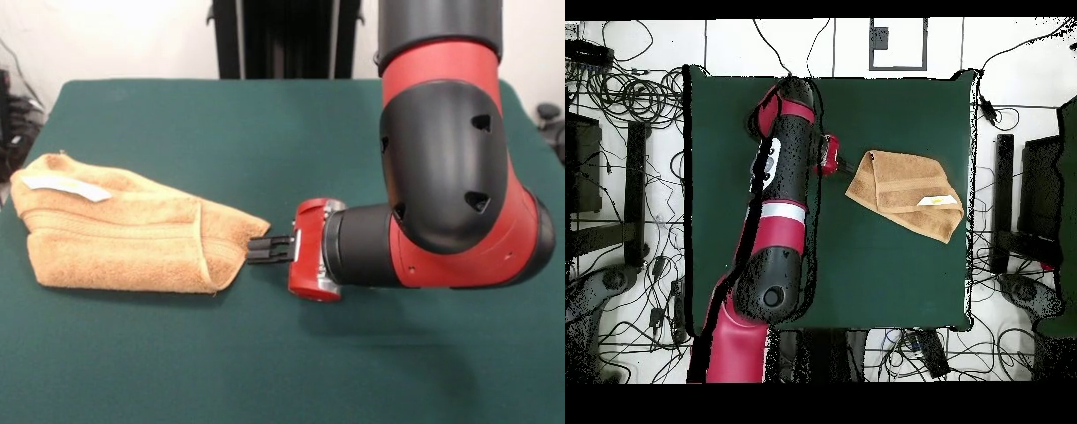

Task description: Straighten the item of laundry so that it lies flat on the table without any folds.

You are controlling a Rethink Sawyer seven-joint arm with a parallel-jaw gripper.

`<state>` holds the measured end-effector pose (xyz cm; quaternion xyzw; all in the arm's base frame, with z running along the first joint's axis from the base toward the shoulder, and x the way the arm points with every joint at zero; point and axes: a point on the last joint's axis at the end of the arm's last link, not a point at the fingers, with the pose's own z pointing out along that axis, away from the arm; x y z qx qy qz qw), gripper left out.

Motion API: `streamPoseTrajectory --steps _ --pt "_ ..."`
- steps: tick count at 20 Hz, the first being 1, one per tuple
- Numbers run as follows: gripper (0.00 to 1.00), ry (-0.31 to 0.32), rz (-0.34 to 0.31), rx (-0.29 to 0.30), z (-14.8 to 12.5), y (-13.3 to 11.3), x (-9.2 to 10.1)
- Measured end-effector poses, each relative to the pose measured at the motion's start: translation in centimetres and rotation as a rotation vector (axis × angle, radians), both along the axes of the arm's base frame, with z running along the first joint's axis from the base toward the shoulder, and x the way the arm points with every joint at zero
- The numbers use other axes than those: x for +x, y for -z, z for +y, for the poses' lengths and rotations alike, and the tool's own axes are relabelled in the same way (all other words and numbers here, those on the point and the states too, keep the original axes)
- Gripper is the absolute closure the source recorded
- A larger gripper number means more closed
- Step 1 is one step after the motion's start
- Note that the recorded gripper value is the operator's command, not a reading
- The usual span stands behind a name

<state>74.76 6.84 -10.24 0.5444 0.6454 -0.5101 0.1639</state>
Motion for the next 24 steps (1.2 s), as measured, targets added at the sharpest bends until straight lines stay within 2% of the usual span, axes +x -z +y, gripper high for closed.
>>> streamPoseTrajectory --steps 6,24 --pt "1.0 -0.002 0.031 -0.013 -0.2 1.8 -1.2" --pt "1.0 -0.026 0.043 -0.058 -0.4 1.9 -1.2"
